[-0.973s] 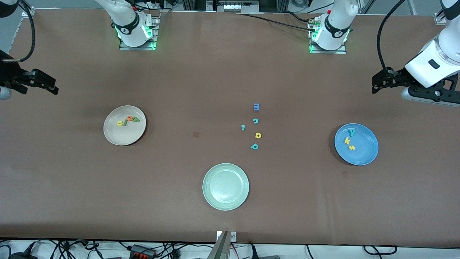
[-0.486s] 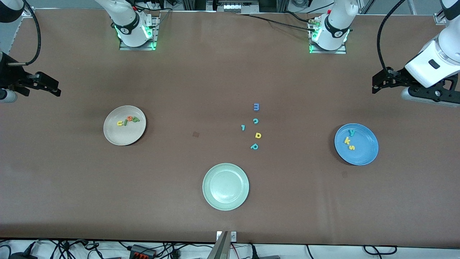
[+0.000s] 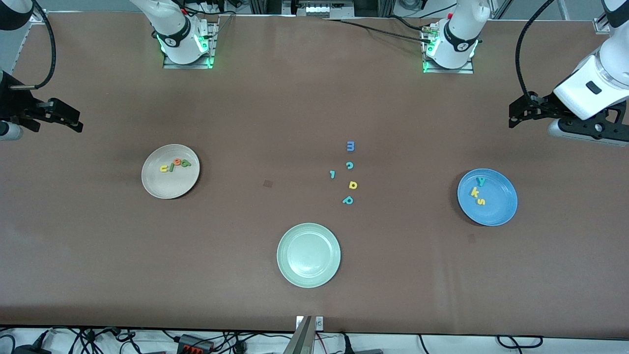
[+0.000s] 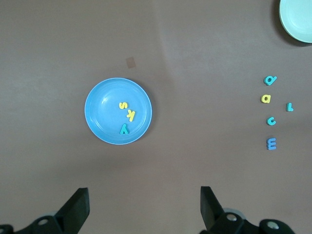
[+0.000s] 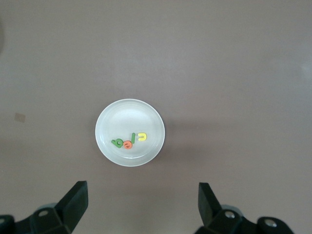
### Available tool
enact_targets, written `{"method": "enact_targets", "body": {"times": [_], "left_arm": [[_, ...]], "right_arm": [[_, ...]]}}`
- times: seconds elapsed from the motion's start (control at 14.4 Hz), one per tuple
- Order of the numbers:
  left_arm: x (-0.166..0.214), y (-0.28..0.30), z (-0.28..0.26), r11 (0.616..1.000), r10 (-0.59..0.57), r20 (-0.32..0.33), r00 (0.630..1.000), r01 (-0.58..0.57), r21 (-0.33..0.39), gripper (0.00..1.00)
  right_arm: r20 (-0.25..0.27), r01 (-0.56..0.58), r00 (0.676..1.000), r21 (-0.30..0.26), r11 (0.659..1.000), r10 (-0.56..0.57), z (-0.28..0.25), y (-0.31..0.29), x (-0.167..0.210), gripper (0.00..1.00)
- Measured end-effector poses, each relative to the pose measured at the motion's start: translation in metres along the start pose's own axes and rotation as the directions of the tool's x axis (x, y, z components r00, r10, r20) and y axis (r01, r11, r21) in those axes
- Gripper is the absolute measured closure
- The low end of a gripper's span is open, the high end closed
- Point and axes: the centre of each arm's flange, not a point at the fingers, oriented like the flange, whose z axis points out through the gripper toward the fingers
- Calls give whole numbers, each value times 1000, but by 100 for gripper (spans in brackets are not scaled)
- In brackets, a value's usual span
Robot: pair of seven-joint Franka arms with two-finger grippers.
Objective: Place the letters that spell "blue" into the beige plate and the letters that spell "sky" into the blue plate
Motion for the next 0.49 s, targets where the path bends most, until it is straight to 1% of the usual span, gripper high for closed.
{"method": "enact_targets", "body": {"times": [0.49], "left_arm": [[0, 0, 0, 1000, 0, 0, 1000, 0, 0, 0]], "right_arm": [[-5, 0, 1000, 0, 1000, 0, 3, 0, 2, 0]]}}
